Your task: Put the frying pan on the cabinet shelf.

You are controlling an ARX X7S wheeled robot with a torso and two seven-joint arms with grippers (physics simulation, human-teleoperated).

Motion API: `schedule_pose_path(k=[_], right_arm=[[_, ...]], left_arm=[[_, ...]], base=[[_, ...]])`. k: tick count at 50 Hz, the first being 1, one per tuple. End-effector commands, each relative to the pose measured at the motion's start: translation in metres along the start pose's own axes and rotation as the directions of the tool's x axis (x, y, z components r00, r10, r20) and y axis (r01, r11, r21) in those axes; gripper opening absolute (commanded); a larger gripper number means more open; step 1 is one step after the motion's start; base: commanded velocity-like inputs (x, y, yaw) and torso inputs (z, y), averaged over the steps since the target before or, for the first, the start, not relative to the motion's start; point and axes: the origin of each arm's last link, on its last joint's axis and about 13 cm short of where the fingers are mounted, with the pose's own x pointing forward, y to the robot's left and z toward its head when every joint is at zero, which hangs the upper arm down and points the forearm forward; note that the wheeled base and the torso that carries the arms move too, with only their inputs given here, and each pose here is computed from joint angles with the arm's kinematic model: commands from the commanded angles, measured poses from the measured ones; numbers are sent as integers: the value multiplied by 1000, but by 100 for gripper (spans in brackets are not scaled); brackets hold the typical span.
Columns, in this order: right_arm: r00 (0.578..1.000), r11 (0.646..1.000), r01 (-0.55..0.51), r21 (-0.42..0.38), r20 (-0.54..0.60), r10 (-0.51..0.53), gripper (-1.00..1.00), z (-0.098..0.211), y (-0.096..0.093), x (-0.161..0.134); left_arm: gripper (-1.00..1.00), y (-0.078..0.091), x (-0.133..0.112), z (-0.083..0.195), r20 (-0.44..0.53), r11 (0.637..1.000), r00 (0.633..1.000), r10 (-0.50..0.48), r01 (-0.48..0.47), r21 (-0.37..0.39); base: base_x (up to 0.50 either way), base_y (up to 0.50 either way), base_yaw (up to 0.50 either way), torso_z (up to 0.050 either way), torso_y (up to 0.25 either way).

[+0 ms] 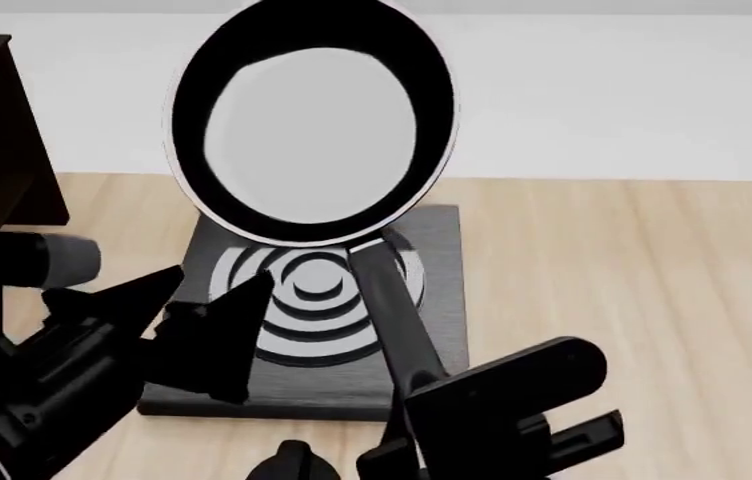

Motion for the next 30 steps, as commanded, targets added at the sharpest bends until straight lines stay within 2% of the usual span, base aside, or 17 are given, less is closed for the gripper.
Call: schedule_pose_path(k=[1, 4, 10, 11, 16, 20, 22, 30], right_arm=[[996, 999, 39, -20, 76, -38, -100, 10, -3, 2], [996, 999, 40, -21, 77, -38, -100, 10, -3, 2], [996, 999, 38, -24, 81, -36, -100, 10, -2, 2], [996, 999, 38, -25, 82, -36, -100, 10, -2, 2], [996, 999, 34, -27, 86, -31, -100, 11, -1, 2], [996, 999, 32, -30, 88, -29, -100, 11, -1, 1], [996, 999, 31, -33, 89, -28, -100, 11, -1, 1], [996, 999, 29, -36, 90, -26, -100, 11, -1, 1]], left_arm=[[100, -21, -4, 4, -56, 989, 990, -132, 127, -82], [100, -23, -6, 2, -64, 987, 988, -142, 136, -82], [100, -28, -7, 1, -61, 971, 979, -195, 184, -150], [100, -32, -8, 2, -51, 958, 973, -227, 214, -191], [100, -41, -10, 7, -27, 920, 957, -289, 270, -283], [100, -39, -6, 4, -40, 920, 960, -277, 253, -298], [100, -39, -4, 4, -48, 910, 962, -270, 239, -340], [100, -38, 6, 2, -34, 887, 957, -289, 254, -387]], base=[[0, 0, 0, 10, 0], [0, 0, 0, 0, 0], [0, 0, 0, 0, 2], [0, 0, 0, 0, 0], [0, 0, 0, 0, 2], [0, 0, 0, 0, 2], [0, 0, 0, 5, 0], [0, 0, 0, 0, 3]])
